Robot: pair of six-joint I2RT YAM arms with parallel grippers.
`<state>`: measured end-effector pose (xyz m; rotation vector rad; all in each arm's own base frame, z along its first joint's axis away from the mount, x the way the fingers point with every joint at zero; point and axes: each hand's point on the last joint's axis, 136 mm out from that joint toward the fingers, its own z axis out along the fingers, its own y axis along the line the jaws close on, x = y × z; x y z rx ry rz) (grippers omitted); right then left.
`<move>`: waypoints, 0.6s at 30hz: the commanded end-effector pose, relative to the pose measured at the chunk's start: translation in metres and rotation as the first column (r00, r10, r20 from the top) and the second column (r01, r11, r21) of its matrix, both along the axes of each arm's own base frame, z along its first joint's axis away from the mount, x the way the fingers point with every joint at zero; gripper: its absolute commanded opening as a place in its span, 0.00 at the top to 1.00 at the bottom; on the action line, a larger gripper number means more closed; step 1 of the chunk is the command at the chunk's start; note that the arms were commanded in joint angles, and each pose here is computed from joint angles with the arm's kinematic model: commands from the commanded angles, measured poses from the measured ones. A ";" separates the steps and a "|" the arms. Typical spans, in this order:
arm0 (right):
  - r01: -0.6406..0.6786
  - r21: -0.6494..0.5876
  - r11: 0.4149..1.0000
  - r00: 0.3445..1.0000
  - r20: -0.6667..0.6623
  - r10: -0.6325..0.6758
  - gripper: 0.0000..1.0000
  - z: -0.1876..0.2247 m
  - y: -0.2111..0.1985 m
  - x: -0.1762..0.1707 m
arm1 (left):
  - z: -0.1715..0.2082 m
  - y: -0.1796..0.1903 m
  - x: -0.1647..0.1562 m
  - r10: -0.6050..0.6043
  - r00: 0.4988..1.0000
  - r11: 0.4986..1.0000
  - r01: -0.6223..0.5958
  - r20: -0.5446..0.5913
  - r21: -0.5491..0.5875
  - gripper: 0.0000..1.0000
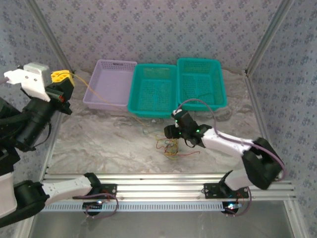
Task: Untangle the cables
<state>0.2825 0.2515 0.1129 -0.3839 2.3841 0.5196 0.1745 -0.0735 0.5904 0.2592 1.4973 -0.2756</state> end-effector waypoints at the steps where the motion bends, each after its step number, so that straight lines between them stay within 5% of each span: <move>1: -0.151 0.098 0.984 0.988 -0.025 0.154 0.35 0.026 0.018 -0.029 | -0.009 -0.007 0.005 -0.005 1.000 0.999 0.005 -0.008 -0.040 1.00; 9: -0.196 0.063 0.979 0.964 -0.171 0.204 0.48 -0.010 0.005 -0.070 | -0.036 -0.009 0.009 0.004 0.999 0.999 -0.005 -0.045 -0.034 1.00; 18: -0.271 -0.107 0.957 0.945 -0.219 0.243 0.47 -0.042 0.003 -0.108 | -0.049 -0.010 0.012 0.013 0.998 1.000 -0.015 -0.060 -0.025 1.00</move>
